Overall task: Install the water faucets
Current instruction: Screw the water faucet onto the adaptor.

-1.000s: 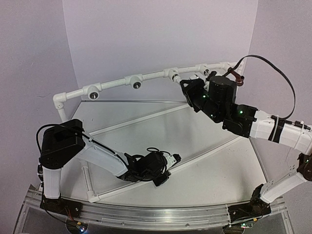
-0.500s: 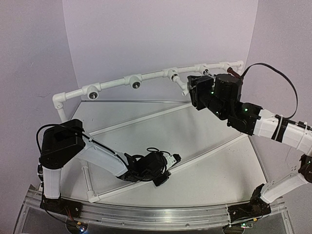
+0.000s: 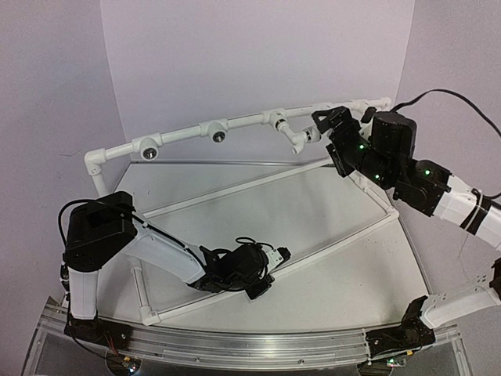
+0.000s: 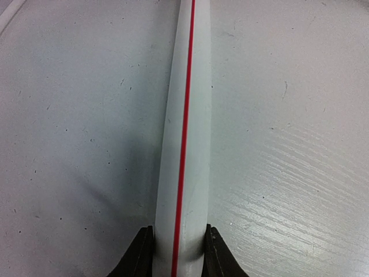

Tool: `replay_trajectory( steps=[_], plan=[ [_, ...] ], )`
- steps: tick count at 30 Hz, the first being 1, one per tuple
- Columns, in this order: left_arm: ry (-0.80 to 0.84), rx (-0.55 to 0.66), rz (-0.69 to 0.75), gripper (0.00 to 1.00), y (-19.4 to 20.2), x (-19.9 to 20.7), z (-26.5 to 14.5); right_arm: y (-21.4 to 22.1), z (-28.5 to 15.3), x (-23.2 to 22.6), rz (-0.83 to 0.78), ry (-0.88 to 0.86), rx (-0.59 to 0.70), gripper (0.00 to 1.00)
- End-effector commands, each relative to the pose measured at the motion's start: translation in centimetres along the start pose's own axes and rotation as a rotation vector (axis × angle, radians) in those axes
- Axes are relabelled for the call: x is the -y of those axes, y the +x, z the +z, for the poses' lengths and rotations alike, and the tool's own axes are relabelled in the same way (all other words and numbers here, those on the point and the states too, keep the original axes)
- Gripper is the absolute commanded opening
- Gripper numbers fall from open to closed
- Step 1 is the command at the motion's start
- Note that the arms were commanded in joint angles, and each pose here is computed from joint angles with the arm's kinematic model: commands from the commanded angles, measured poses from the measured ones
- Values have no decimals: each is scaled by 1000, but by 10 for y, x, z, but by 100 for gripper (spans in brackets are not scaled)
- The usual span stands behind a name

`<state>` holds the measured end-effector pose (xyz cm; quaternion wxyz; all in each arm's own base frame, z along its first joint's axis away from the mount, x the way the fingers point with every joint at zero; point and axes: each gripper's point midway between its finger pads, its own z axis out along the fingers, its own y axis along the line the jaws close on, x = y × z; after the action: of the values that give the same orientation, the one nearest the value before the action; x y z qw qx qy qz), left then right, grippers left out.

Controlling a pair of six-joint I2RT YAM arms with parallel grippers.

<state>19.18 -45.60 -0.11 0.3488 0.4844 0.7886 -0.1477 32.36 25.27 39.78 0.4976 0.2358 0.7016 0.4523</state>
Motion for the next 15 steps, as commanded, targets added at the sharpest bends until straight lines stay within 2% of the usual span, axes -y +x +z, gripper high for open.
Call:
replay_trajectory(
  steps=[1, 3, 9, 13, 15],
  plan=[
    [-32, -543, -71, 0, 179, -4, 1, 0, -27, -9, -346, 7, -115, 98],
    [-32, -542, -71, 0, 179, -4, 2, 1, -40, -13, -503, -43, -144, 98],
    [-29, -542, -69, 0, 178, -4, 2, 8, -79, -15, -1142, -223, -182, 98],
    [-28, -542, -69, 0, 178, -4, 3, 11, -89, 2, -1529, -237, -202, 98],
    [-27, -541, -67, 0, 177, -3, 3, 14, -86, 12, -1669, -225, -240, 98]
  ],
)
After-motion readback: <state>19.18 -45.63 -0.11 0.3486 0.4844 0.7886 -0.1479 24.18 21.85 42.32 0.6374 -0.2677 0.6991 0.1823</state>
